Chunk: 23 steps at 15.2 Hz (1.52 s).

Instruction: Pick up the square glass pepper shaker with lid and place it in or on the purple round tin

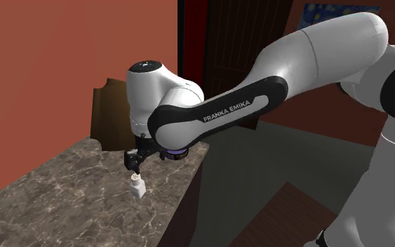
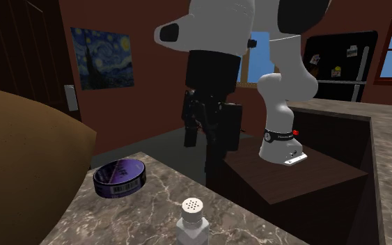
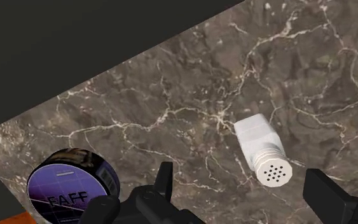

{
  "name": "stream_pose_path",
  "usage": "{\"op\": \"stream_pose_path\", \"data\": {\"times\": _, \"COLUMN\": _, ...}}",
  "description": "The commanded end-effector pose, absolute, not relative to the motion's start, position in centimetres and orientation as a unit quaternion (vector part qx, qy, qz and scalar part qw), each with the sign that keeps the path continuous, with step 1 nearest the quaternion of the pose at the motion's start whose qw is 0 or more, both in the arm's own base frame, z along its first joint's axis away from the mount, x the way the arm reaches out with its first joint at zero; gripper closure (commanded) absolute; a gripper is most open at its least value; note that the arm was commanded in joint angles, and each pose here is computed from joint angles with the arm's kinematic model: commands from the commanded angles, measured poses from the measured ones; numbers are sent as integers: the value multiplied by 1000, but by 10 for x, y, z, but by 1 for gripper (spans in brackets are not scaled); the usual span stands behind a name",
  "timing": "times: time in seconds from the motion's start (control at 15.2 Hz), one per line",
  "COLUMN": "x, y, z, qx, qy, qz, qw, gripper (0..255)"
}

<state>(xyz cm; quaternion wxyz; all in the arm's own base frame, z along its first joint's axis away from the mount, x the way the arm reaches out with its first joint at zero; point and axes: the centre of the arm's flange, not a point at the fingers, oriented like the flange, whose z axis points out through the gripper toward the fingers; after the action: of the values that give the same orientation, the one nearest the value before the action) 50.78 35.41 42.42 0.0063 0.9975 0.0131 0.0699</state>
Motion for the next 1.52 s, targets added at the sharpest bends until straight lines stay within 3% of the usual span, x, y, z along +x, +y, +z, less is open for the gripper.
{"op": "stream_pose_path", "data": {"times": 0.0, "x": 521, "y": 376, "z": 411, "qx": 997, "qy": 9, "qz": 71, "qw": 5, "gripper": 0}}
{"op": "stream_pose_path", "data": {"times": 0.66, "x": 540, "y": 398, "z": 360, "qx": 997, "qy": 6, "qz": 72, "qw": 3, "gripper": 0}}
{"op": "stream_pose_path", "data": {"times": 1.19, "x": 540, "y": 398, "z": 360, "qx": 997, "qy": 6, "qz": 72, "qw": 3, "gripper": 0}}
{"op": "stream_pose_path", "data": {"times": 1.25, "x": 540, "y": 398, "z": 360, "qx": 997, "qy": 6, "qz": 72, "qw": 3, "gripper": 255}}
{"op": "stream_pose_path", "data": {"times": 1.45, "x": 540, "y": 398, "z": 360, "qx": 997, "qy": 6, "qz": 72, "qw": 3, "gripper": 255}}
